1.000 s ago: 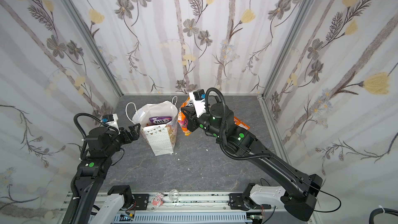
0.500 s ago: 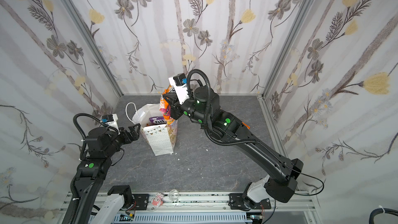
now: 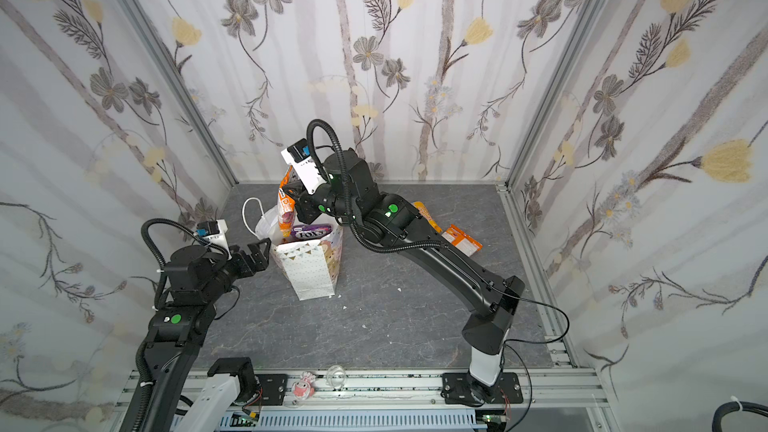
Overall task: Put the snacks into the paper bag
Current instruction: 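Carry the Fox's fruits bag with the right gripper over the paper bag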
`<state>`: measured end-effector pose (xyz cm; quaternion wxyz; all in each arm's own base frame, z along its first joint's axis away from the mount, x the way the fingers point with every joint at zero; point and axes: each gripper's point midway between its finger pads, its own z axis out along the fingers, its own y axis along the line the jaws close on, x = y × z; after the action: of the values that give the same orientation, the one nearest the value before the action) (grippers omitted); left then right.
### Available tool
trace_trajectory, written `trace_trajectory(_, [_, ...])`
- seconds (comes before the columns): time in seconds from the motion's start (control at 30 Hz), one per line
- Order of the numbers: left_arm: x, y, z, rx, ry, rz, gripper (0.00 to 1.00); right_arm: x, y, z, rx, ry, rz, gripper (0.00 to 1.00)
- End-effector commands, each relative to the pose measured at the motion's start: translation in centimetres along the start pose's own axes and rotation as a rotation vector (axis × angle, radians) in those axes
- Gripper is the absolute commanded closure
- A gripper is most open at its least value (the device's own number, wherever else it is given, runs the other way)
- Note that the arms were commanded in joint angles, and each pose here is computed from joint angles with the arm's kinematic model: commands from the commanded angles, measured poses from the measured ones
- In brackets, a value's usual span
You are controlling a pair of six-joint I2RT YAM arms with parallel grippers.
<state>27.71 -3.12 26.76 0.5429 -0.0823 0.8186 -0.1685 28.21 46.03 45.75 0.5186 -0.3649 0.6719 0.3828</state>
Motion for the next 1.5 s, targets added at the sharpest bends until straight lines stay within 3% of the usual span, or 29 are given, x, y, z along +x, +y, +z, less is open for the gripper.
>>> trace_trajectory(0.0, [-0.6,-0.3,0.0,0.014,-0.024,0.005,0.0,-1.0,-0.4,0.6,0.01,-0.034,-0.046,1.0])
trace_trajectory(0.53, [-0.6,-0.3,0.0,0.014,-0.023,0.006,0.0,2.4,-4.5,2.5,0.09,0.07,-0.017,1.0])
trace_trajectory(0.97, [-0.6,-0.3,0.0,0.017,-0.021,0.007,0.0,3.9,-6.1,0.9,0.193,0.157,-0.063,1.0])
trace_trajectory(1.47, [-0.5,-0.3,0.1,0.014,-0.02,0.006,0.0,2.6,-6.3,-1.0,0.234,0.145,-0.077,1.0])
